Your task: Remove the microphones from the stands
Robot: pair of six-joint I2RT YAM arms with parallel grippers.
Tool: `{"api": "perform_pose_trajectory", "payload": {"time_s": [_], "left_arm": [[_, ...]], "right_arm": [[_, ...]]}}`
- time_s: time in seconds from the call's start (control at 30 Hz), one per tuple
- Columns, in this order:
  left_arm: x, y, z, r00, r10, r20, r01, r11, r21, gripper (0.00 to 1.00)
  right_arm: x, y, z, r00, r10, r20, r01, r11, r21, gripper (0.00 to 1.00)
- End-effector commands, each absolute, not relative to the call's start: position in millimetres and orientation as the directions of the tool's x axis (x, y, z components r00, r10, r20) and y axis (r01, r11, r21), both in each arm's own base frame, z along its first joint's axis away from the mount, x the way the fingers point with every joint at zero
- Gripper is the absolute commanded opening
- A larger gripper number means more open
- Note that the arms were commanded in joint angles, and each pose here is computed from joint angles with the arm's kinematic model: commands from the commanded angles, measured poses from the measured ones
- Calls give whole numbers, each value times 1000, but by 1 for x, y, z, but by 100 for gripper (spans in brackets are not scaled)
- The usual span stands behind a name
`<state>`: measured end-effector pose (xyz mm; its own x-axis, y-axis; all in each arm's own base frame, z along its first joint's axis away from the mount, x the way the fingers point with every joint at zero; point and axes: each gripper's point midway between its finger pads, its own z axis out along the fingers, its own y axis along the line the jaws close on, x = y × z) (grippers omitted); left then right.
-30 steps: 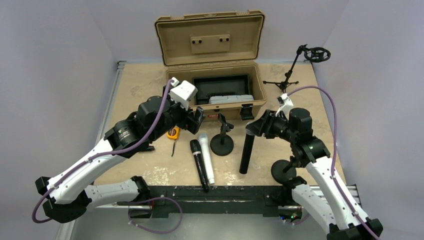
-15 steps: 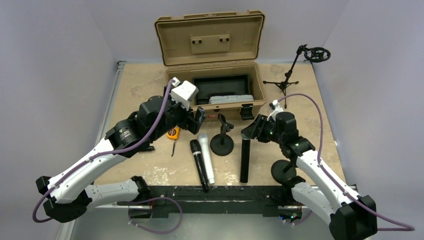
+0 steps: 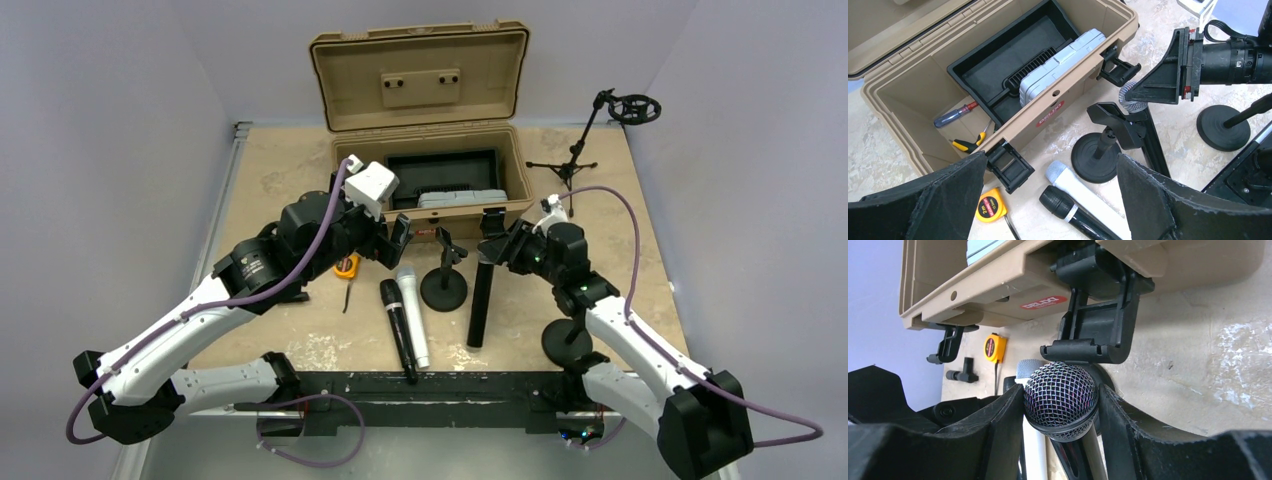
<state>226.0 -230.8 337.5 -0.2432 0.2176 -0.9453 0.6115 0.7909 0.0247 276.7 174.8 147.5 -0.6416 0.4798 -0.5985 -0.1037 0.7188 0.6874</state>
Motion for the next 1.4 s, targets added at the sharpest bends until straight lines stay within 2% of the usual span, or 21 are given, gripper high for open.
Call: {"api": "perform_pose_trajectory", "payload": {"time_s": [0.0, 0.17, 0.33, 0.47, 0.57, 0.83, 1.0, 1.2, 1.37], "left_arm": [[227, -234, 349, -225, 179, -958, 614, 789, 3, 98], [226, -235, 350, -225, 178, -958, 617, 787, 1, 98], [226, -235, 349, -227, 178, -957, 618, 786, 0, 98], [227, -235, 348, -228, 181, -957, 616, 788, 3, 98], [226, -236, 347, -230, 182, -956, 619, 786, 1, 98], [228, -236, 346, -231, 187, -955, 614, 789, 6, 98], [227, -236, 346, -232, 185, -955, 616, 788, 3, 98], [227, -234, 348, -229, 182, -956, 615, 788, 3, 98], [226, -233, 350, -224, 177, -958, 614, 789, 2, 98]], "right_arm": [[285, 169, 119, -638, 467, -612, -68, 758, 649, 17], [285, 170, 128, -638, 439, -633, -94, 771, 630, 21], [282, 169, 135, -637, 418, -648, -114, 780, 616, 31], [279, 169, 135, -644, 394, -656, -126, 791, 598, 42], [283, 168, 147, -615, 397, -681, -141, 794, 591, 54], [290, 169, 165, -585, 404, -704, -167, 789, 592, 72], [298, 169, 198, -532, 406, -743, -203, 791, 577, 75], [317, 155, 277, -364, 425, -829, -228, 822, 521, 75], [337, 124, 334, -211, 430, -878, -121, 880, 460, 75]]}}
